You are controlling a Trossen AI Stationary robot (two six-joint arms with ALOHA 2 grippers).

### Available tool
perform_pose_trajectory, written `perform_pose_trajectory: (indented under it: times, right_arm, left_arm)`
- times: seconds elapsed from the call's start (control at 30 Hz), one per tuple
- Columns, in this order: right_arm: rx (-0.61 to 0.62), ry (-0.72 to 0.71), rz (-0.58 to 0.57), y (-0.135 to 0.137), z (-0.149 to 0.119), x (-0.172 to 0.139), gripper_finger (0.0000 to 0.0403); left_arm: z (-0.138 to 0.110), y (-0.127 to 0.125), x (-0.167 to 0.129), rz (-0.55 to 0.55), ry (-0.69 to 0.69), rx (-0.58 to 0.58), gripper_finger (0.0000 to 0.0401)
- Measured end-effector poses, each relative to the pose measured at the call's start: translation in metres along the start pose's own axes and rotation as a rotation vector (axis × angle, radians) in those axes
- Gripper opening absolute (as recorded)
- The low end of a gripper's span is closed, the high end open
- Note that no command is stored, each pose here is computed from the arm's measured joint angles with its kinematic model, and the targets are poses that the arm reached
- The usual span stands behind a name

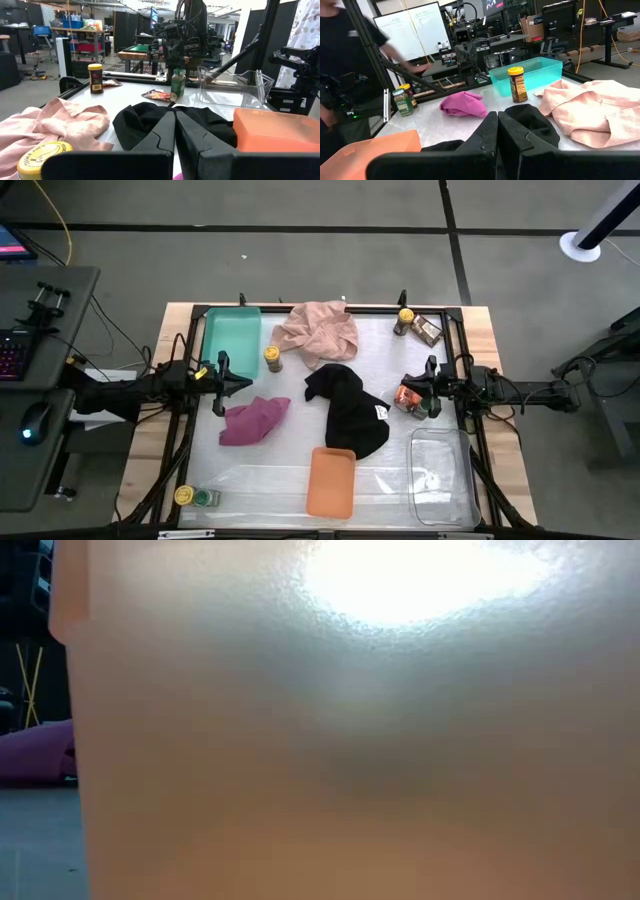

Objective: Sort spices by type

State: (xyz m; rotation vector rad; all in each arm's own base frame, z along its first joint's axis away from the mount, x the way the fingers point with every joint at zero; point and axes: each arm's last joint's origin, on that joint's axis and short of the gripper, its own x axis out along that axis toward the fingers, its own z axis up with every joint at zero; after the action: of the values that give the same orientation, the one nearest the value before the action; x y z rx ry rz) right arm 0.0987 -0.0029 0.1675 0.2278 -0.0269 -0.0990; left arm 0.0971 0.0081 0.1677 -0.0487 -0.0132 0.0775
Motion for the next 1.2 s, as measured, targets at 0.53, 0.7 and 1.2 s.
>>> perform_pose_trajectory:
  times: [0.53, 0.7, 1.2]
  right_arm:
    - [0.000, 0.000, 0.000, 0.000, 0.000, 0.000, 0.0001]
    - [0.000, 0.000, 0.000, 0.000, 0.000, 0.000, 0.0001]
    - [0.000, 0.000, 0.000, 0.000, 0.000, 0.000, 0.0001]
  left_arm:
    - [0.000, 0.000, 0.000, 0.000, 0.000, 0.000, 0.0000]
    - [0.000, 0.000, 0.000, 0.000, 0.000, 0.000, 0.0000]
    - [0.028, -0.001, -0.004, -0.062, -0.288, -0.371, 0.0000]
